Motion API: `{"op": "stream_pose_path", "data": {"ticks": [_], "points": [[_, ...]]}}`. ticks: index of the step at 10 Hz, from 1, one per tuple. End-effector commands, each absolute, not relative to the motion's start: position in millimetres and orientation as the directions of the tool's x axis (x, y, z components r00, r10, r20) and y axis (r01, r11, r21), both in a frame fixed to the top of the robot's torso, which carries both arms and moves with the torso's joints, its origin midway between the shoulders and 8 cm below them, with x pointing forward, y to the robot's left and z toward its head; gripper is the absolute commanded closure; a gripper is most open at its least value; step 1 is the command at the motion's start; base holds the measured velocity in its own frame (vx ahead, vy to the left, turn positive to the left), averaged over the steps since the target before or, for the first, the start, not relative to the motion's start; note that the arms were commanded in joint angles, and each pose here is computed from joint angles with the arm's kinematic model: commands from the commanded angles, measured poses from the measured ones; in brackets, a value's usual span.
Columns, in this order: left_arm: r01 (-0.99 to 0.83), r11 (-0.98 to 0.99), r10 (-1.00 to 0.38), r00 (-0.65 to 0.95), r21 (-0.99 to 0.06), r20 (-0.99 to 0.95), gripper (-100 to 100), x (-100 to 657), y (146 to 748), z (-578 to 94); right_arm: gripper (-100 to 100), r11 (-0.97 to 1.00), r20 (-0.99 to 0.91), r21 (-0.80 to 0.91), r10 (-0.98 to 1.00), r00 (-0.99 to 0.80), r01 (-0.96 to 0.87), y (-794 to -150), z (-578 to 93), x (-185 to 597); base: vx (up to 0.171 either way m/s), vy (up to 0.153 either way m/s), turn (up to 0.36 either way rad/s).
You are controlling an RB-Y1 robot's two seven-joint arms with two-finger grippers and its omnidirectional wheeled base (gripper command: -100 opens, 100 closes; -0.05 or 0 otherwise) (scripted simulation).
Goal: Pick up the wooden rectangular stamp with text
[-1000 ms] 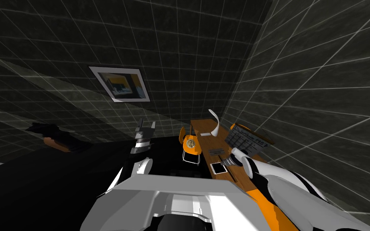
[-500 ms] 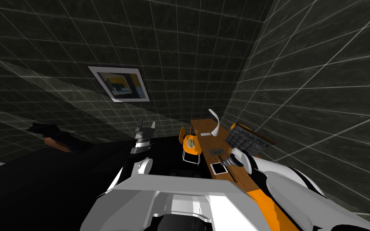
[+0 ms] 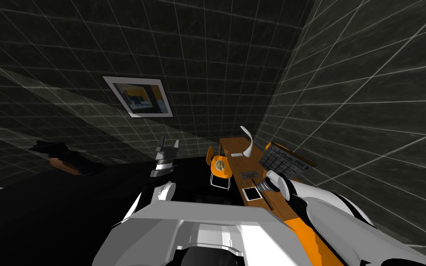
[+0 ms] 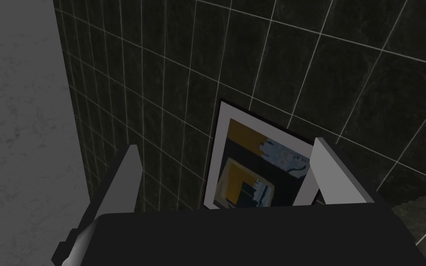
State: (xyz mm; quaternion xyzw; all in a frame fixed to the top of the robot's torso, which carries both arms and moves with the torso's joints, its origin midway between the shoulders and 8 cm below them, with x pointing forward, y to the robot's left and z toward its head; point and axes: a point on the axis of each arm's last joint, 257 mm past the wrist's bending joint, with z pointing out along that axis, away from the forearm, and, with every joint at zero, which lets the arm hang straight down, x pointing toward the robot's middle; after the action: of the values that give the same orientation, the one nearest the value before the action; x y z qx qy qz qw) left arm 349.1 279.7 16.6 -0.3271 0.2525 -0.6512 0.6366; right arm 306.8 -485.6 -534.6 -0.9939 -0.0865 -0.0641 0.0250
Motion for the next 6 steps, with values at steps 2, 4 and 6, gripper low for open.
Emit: {"op": "stream_pose_path", "data": {"ticks": [2, 4, 6], "points": [[0.664, -0.062, -0.994, 0.024, -0.745, 0.105, 0, 349.1, 279.8, 16.6, 100, -0.985, 0.124, -0.04, 0.163, 0.979, 0.169, -492.3, -529.4, 306.3, -0.01, 0.008, 0.011], [0.664, -0.062, -0.994, 0.024, -0.745, 0.105, 0, 349.1, 279.7, 16.6, 100, -0.986, 0.124, -0.039, 0.157, 0.98, 0.162, -503.1, -516.6, 311.5, -0.045, 0.033, 0.029], [0.664, -0.062, -0.994, 0.024, -0.745, 0.105, 0, 349.1, 279.7, 16.6, 0, -0.986, 0.125, -0.039, 0.159, 0.979, 0.165, -501.4, -518.8, 309.9, -0.009, 0.008, 0.001]]}}
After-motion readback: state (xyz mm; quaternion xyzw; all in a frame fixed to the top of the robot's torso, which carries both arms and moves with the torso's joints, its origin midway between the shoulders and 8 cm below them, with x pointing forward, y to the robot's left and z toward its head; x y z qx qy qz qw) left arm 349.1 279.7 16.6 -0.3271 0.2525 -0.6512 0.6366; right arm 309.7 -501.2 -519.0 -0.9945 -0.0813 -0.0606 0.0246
